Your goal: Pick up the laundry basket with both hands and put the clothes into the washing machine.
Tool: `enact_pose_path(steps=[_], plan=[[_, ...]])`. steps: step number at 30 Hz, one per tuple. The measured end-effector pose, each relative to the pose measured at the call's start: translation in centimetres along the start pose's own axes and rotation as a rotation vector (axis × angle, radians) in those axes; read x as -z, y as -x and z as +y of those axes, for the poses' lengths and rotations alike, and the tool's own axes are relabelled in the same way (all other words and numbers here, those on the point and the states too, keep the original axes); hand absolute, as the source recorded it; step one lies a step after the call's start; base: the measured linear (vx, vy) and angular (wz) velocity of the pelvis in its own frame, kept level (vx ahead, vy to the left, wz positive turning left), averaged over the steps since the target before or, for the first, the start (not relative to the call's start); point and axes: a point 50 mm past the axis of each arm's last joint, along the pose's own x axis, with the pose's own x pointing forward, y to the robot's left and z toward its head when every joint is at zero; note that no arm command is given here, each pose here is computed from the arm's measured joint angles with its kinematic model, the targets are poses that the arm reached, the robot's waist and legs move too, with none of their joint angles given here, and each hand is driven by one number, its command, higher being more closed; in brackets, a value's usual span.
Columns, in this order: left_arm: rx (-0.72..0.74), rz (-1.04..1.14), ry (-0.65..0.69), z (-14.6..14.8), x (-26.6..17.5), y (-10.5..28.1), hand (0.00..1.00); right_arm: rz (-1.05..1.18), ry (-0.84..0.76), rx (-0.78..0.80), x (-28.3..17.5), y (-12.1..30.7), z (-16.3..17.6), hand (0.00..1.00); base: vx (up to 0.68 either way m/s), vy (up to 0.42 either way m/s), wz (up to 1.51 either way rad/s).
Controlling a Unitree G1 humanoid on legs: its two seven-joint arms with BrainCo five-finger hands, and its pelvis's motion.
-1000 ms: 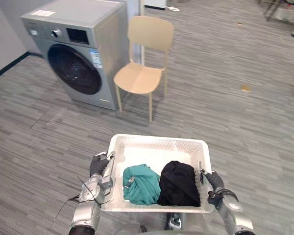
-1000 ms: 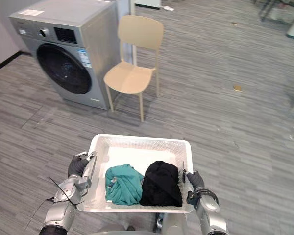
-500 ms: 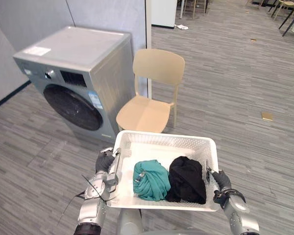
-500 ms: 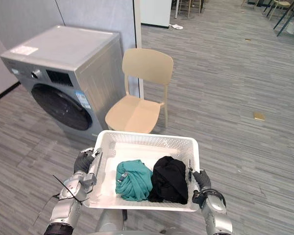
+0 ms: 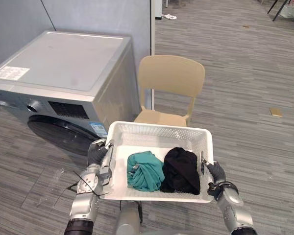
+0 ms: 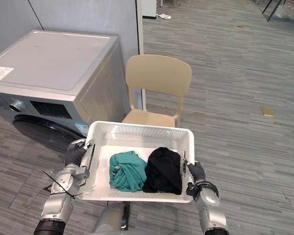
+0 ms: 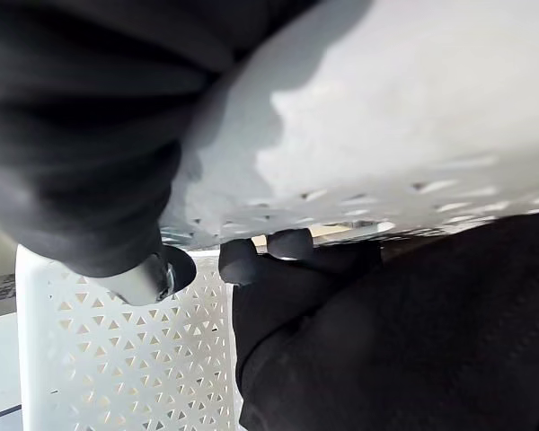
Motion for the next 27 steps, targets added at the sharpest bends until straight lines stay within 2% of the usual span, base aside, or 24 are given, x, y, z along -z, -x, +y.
enact_pose_path(steps=[5, 12, 16, 27], plan=[[-0.003, -0.041, -0.010, 0.2, -0.8, -0.1, 1.00, -0.025, 0.009, -0.019, -0.8, -0.3, 0.4, 1.00, 0.08, -0.012, -0.36], [0.045, -0.103, -0.002, -2.2, -2.3, -1.4, 1.00, -0.129, 0.066, 0.012, -4.0, -0.2, -1.4, 1.00, 0.09, -0.192, 0.16], [0.054, -0.124, -0.010, -2.4, -3.0, -2.1, 1.00, -0.155, 0.067, 0.006, -4.7, -0.3, -1.4, 1.00, 0.08, -0.073, 0.21], [-0.008, -0.336, -0.151, -0.5, -11.6, -7.9, 1.00, -0.378, 0.150, -0.140, -14.8, -5.9, 4.5, 1.00, -0.11, 0.029, -0.03]])
